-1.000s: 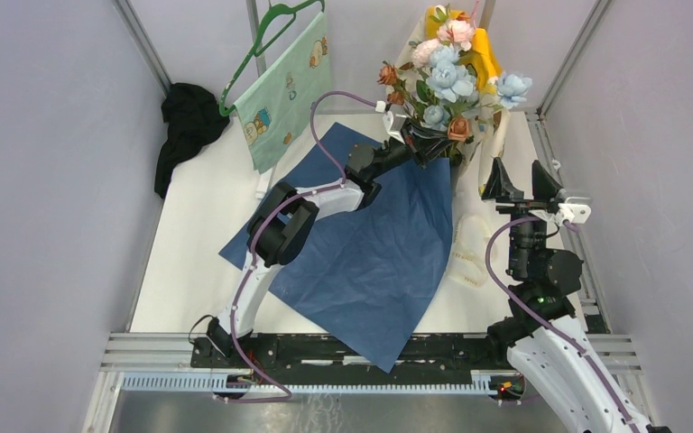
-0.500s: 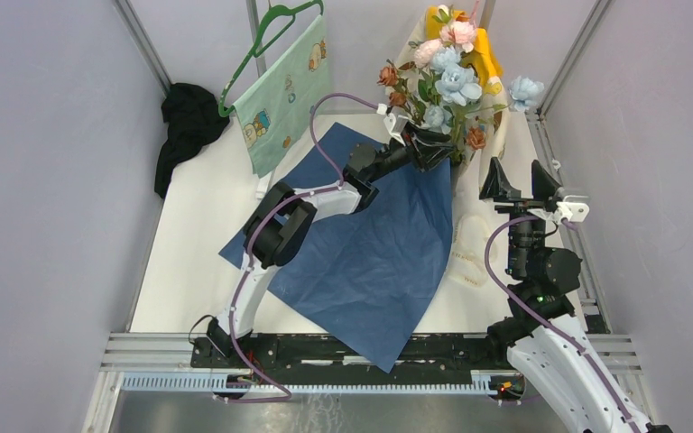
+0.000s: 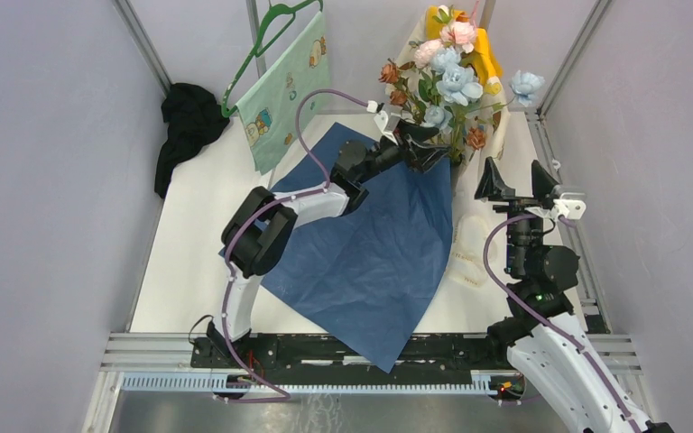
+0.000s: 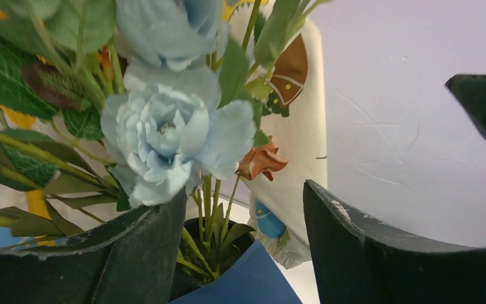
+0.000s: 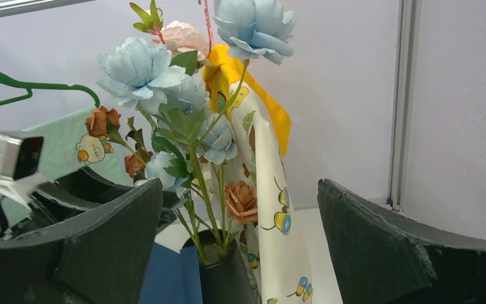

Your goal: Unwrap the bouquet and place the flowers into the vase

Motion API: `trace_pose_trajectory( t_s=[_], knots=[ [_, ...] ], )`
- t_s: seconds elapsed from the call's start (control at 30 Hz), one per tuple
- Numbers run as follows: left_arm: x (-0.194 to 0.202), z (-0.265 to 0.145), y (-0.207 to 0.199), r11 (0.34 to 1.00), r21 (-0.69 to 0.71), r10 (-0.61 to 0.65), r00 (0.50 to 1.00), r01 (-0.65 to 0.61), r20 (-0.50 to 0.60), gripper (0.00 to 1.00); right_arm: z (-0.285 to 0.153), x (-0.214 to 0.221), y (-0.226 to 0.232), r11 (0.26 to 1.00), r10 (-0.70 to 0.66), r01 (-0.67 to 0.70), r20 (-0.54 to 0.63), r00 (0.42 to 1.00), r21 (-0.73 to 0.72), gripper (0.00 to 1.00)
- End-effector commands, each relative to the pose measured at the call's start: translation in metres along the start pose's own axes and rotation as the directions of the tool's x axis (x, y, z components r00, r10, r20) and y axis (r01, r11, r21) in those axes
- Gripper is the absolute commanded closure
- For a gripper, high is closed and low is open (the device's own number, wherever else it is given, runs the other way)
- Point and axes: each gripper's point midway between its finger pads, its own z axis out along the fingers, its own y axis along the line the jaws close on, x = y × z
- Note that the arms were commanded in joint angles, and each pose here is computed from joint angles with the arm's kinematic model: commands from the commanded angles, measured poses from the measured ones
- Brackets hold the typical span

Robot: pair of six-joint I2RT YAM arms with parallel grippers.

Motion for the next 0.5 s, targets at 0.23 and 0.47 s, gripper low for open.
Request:
trace_pose_trajectory(
  t_s=[0.23,0.47],
  knots=[
    [-0.114,-0.024,-0.046,0.971,-0.102,0.224,0.971,-0.216,0.082,0.24,0.017,0.006,0.005,1.0,0.019,-0.018,-0.071,0.997,0.017,0.02],
    [-0.142,-0.069,-0.051,0.91,-0.296,0.295,0.955,-0.291,-0.032,0.24,0.034,0.032,0.033,0.996,0.016,-0.033,-0.191,0.981,-0.083,0.02]
  ],
)
